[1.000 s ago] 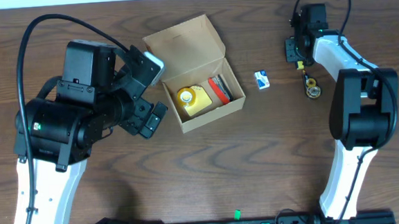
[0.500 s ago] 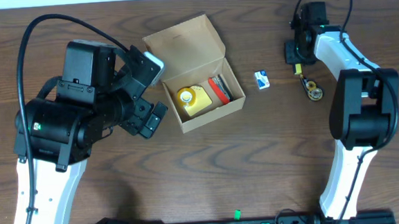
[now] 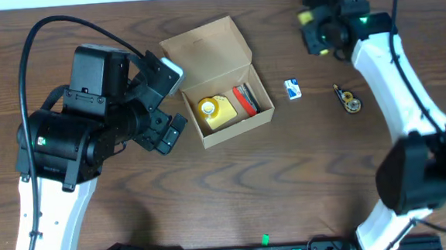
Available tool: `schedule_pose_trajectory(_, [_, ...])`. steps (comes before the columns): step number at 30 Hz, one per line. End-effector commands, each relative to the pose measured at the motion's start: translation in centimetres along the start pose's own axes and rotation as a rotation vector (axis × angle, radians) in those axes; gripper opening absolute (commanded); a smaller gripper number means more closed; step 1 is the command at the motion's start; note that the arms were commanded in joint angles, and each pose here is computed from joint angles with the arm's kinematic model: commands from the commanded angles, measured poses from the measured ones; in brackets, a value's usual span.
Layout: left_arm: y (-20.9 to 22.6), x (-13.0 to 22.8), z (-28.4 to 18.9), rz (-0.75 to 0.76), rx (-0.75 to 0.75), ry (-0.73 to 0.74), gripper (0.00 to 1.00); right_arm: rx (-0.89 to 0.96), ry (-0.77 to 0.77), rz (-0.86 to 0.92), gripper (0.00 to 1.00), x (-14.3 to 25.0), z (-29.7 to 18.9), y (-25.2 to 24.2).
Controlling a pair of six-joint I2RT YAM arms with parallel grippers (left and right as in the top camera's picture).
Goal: Pack container
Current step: 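Carry the highlighter left over the box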
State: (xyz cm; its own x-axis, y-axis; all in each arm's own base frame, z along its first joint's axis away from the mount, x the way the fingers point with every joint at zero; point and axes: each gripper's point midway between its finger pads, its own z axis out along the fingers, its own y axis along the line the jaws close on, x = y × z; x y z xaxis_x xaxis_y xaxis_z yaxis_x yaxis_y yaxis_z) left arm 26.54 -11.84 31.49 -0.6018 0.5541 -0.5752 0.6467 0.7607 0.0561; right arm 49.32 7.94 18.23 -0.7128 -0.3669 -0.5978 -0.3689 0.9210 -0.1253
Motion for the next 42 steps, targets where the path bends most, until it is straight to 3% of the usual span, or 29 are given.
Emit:
schedule_pose_trajectory(1, [0.2,-0.3,-0.4,0.008,-0.010,-0.010,0.95,-0.144,-0.058,-0.244,0.01,-1.5,-1.9,5.6])
schedule_pose_trajectory(11, [0.2,-0.3,-0.4,0.008,-0.010,-0.010,0.95,-0.407,0.009,-0.802,0.01,2.4,-4.0,17.6])
schedule_pose_trajectory(20, [0.2,-0.3,-0.4,0.008,-0.010,-0.010,0.95,-0.609,-0.063,-1.115,0.01,4.8,-4.8,23.8])
schedule_pose_trajectory(42, [0.2,-0.3,-0.4,0.008,-0.010,-0.010,0.95,-0.778,0.092,-1.274,0.01,10.9,0.9,25.4])
